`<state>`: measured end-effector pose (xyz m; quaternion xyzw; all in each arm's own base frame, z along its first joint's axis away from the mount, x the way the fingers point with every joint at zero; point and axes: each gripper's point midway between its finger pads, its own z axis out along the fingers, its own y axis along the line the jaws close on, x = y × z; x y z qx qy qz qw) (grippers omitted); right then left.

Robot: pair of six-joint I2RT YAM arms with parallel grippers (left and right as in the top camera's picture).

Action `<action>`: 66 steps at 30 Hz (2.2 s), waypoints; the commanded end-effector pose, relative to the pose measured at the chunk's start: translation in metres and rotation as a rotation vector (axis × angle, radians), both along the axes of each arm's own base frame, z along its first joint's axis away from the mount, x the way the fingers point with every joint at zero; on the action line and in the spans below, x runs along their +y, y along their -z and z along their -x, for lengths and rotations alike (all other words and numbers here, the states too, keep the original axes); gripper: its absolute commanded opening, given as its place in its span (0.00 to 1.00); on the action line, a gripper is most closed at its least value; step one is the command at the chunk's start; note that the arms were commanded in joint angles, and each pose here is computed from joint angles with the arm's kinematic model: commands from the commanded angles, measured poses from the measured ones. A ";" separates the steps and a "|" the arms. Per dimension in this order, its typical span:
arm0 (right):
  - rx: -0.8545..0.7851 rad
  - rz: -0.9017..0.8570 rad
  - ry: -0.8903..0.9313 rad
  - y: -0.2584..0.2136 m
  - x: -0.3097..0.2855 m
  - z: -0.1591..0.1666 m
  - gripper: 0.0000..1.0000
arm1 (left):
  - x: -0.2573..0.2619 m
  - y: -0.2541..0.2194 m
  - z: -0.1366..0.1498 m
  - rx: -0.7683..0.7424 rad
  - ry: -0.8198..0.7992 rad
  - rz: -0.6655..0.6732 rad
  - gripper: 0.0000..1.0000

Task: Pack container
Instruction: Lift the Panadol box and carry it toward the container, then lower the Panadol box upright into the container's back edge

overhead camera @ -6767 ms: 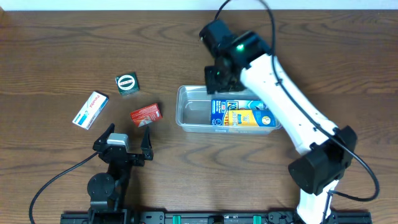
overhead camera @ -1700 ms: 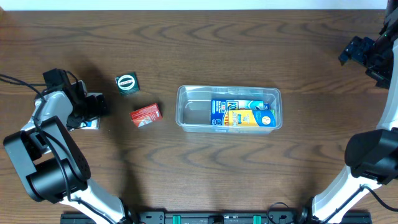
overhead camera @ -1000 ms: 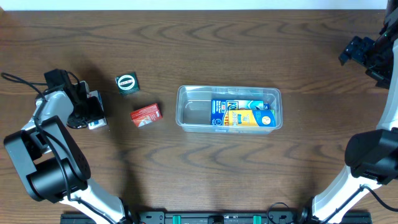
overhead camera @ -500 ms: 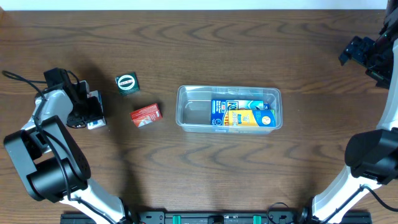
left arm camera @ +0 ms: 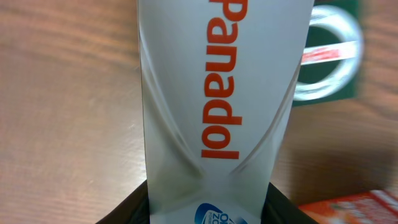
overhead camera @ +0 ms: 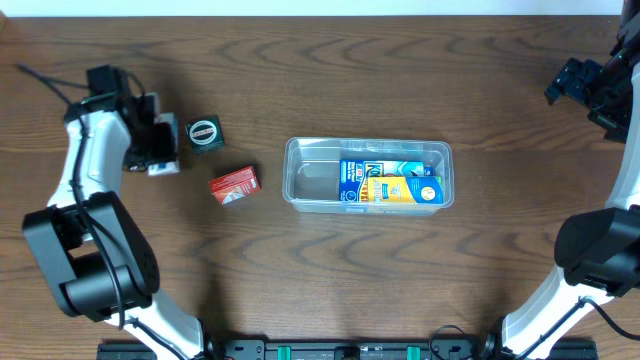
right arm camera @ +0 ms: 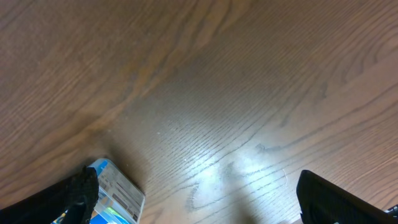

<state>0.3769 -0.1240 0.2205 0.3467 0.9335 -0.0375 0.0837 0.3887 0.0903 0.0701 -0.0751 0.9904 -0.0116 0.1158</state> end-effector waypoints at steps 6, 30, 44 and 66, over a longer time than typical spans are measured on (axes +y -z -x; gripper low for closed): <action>-0.003 0.017 0.000 -0.002 -0.006 0.000 0.99 | -0.058 -0.059 -0.028 -0.145 0.225 -0.093 0.43; -0.002 0.017 -0.001 -0.002 -0.006 0.000 0.99 | -0.286 -0.158 0.021 -0.445 0.898 -0.097 0.43; -0.003 0.017 -0.001 -0.002 -0.006 0.000 0.99 | -0.377 -0.118 0.058 -0.404 1.191 -0.084 0.43; -0.003 0.017 -0.001 -0.002 -0.006 0.000 0.99 | -0.446 -0.070 0.052 -0.512 1.601 -0.211 0.38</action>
